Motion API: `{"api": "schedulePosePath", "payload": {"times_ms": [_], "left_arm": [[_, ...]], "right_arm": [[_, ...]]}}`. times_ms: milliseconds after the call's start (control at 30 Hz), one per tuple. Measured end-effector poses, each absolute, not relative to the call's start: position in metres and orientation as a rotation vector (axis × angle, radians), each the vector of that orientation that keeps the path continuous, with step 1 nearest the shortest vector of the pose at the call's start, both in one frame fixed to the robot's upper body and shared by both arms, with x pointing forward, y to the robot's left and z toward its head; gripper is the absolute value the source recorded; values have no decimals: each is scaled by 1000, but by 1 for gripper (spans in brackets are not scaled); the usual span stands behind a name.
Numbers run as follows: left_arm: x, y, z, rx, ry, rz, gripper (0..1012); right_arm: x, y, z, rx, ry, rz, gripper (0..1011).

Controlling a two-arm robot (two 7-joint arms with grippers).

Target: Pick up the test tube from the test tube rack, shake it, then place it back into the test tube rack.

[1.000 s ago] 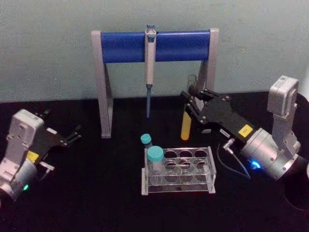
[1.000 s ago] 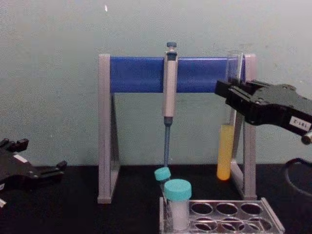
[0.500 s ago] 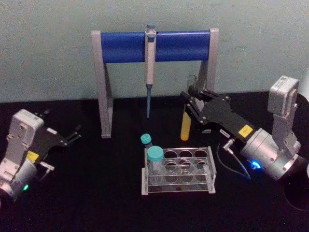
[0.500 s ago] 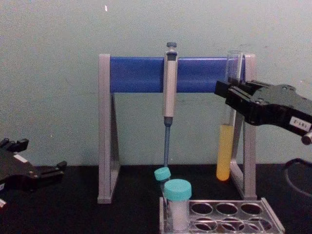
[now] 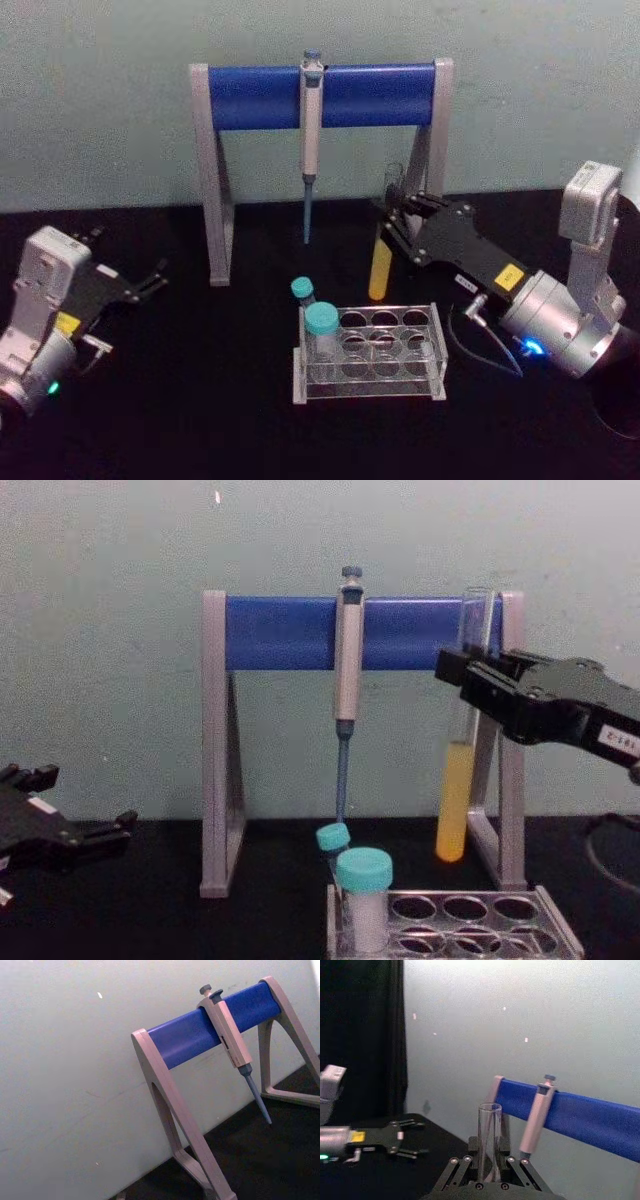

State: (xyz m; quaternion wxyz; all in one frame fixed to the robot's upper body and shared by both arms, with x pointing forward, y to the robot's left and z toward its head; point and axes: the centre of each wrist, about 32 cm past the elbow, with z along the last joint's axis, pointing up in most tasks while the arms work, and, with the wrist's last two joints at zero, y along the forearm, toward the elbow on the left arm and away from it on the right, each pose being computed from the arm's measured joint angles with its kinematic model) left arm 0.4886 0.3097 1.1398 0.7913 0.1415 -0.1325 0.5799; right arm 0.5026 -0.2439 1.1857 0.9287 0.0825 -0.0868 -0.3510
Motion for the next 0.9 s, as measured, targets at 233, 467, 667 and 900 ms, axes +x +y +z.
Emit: {"api": "schedulePosePath", "payload": {"times_ms": [233, 467, 667, 900], "left_arm": [[489, 310, 1140, 304, -285, 1248, 1001], [489, 310, 1140, 304, -285, 1248, 1001], [489, 310, 1140, 305, -285, 1248, 1001], [489, 310, 1140, 304, -285, 1248, 1001]], "right_arm": [[499, -250, 1185, 178, -150, -629, 229], [496, -253, 1183, 166, -118, -553, 230], [496, -252, 1181, 152, -85, -539, 229], [498, -251, 1178, 141, -43, -555, 229]]}}
